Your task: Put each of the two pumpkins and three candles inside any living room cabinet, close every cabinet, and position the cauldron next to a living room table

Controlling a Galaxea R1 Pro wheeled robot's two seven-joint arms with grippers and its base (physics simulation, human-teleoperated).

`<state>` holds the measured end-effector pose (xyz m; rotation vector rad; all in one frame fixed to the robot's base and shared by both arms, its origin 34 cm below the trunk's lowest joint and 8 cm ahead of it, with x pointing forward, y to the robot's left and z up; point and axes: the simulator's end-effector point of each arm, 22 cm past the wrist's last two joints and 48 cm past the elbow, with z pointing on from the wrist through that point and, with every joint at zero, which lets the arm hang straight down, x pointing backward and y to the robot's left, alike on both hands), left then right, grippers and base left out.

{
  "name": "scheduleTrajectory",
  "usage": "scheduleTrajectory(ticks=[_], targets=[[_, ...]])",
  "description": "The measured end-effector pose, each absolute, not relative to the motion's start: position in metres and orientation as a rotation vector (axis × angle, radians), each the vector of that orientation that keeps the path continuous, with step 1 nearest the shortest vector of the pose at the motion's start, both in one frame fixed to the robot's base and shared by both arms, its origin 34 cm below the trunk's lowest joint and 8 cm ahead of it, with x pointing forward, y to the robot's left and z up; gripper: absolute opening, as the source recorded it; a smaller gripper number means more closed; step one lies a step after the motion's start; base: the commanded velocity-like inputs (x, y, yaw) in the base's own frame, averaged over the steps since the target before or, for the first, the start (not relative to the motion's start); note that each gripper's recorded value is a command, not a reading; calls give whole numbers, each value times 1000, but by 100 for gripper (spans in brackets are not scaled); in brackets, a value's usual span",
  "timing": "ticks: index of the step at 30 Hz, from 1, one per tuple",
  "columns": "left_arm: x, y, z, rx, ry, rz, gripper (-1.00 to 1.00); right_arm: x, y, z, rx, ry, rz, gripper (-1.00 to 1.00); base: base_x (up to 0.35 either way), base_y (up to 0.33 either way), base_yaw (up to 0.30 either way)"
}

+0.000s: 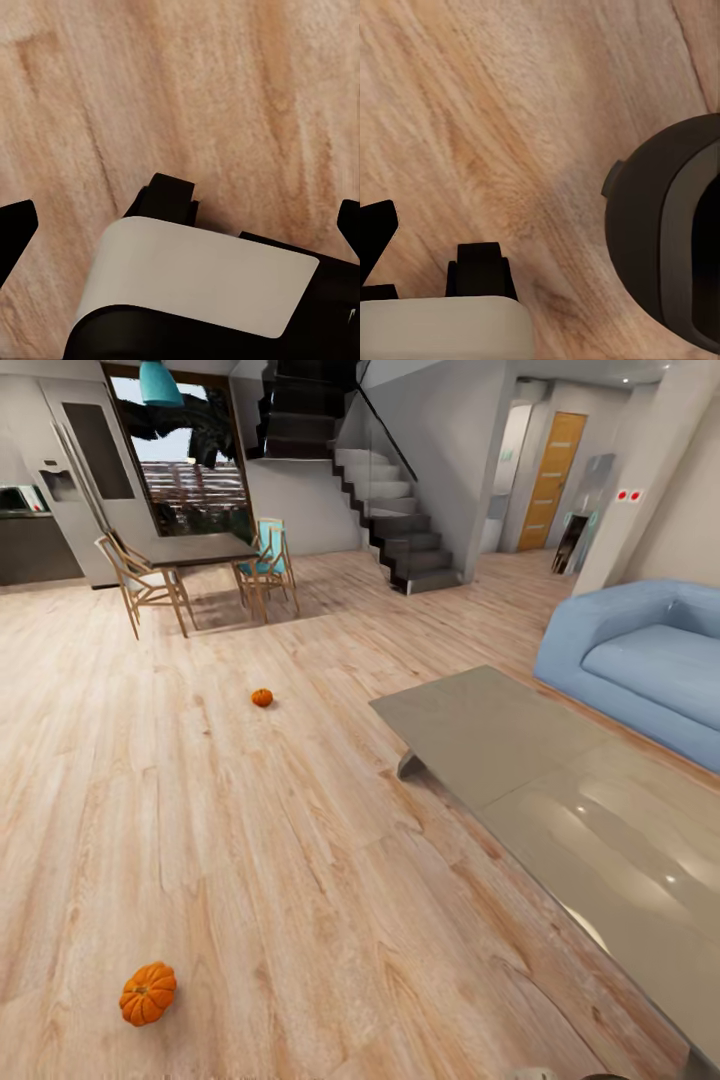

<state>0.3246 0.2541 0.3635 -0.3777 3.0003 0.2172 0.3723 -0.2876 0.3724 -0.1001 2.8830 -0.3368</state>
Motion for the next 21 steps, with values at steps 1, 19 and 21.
scheduleTrajectory(ticks=[1, 19, 21], targets=[[325, 254, 364, -378, 3000, 217, 100, 372, -288, 372, -100, 2883, -337, 100, 5, 0, 272], [325, 255, 364, -378, 3000, 219, 100, 372, -294, 373, -95, 2884, -348, 100, 276, 46, 31], [325, 255, 364, -377, 3000, 219, 100, 372, -293, 373, -95, 2883, -348, 100, 326, 1, 0]])
